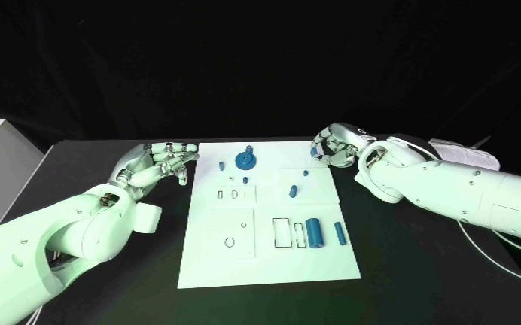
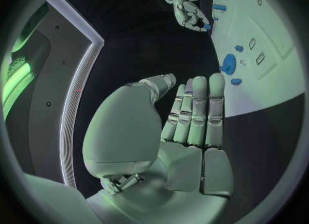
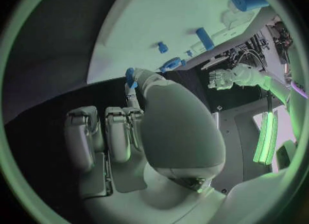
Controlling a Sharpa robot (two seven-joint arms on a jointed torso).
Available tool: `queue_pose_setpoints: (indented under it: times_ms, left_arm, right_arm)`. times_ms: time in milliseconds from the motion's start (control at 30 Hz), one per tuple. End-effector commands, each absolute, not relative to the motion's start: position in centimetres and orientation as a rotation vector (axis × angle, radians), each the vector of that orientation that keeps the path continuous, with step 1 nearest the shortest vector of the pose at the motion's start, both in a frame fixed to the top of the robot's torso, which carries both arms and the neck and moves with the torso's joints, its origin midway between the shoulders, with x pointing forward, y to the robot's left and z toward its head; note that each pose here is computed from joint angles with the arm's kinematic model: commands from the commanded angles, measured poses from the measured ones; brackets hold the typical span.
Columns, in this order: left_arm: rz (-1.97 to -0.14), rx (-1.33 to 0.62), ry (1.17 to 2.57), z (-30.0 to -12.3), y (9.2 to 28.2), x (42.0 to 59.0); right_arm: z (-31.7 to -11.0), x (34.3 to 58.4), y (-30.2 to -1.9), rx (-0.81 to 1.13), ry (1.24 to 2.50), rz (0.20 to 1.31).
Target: Assemble the parts on the task board
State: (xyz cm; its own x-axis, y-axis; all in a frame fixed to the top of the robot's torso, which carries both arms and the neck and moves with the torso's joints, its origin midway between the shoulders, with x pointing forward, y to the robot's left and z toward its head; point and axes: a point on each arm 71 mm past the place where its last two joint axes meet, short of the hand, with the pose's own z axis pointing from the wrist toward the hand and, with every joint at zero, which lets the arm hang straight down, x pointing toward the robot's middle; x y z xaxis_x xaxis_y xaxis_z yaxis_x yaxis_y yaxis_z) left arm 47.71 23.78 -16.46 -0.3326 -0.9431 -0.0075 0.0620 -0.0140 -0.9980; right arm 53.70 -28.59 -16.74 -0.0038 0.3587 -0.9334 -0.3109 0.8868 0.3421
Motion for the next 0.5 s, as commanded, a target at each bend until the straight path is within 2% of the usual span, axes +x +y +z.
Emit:
queue_pose_setpoints:
  times_ms: [33, 267, 500]
  left_arm:
    - [-1.500, -0.972, 1.401, -16.4, 23.6, 47.7]
    - [-1.504, -0.974, 1.406, -16.4, 23.3, 47.7]
    - [-1.476, -0.977, 1.413, -16.7, 23.2, 48.0]
  right_arm:
    - [-15.5, 53.3, -27.7, 0.054, 1.387, 0.519]
    - [-14.8, 52.5, -24.5, 0.074, 1.383, 0.561]
    - [-15.2, 51.0, -19.7, 0.084, 1.414, 0.601]
